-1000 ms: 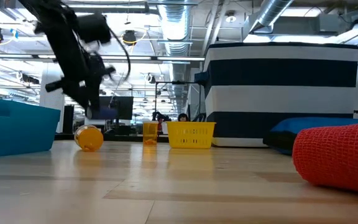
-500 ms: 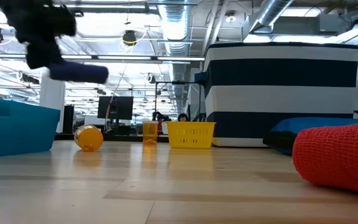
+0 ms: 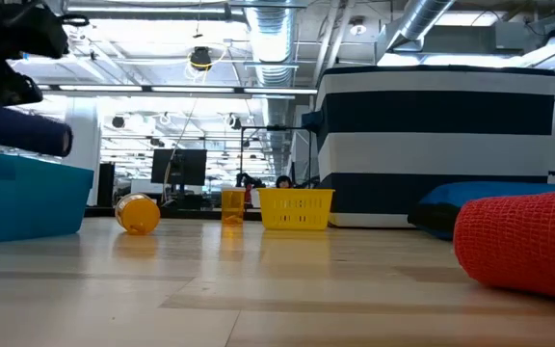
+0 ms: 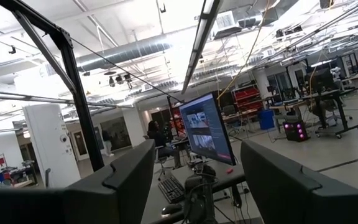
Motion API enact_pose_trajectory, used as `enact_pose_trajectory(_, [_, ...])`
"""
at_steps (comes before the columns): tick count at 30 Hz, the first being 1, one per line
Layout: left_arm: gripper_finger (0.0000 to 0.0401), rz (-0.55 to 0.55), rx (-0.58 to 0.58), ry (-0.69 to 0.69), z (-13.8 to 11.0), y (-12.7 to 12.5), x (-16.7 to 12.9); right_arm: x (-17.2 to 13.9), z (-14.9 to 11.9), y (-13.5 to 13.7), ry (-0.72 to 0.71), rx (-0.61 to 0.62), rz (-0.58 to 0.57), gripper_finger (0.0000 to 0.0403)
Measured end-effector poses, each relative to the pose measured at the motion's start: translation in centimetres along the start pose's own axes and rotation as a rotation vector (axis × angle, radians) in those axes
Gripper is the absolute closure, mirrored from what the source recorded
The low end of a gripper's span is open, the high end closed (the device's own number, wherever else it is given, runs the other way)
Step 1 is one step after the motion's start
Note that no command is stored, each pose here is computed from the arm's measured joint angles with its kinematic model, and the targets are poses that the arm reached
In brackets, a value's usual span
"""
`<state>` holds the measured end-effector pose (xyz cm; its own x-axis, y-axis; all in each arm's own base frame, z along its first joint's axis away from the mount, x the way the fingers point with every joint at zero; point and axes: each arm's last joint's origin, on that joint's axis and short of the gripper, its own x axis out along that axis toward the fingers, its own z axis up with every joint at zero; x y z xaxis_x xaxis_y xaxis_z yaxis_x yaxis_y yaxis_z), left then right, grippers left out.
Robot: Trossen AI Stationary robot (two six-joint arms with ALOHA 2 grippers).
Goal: Pick & place medical supplies in basket/bin
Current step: Put the blue bandage into the blue bin, then put the green bandage into the blue bin
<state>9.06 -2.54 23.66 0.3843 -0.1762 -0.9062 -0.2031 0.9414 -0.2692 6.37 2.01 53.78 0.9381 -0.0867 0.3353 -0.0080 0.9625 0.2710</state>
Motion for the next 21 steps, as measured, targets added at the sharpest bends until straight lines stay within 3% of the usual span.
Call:
enact_pose_trajectory(7, [0.0274,0.033,-0.056,0.054,0.08,-0.06,0.47,0.22,-0.18,0.14,0.008,-0.005,0.0,0.0168])
enact_pose_trajectory(16, [0.0186,0.049,-0.086,0.069,0.49,-0.24,0.94,0.23,-0.19,0.15,0.008,-0.006,0.0,0.0168])
enact_pose_trajectory(21, [0.0166,0.009,-0.091,0.001,0.92,-0.49,0.77,0.23,-0.18,0.15,0.007,-0.005,0.0,0.0168])
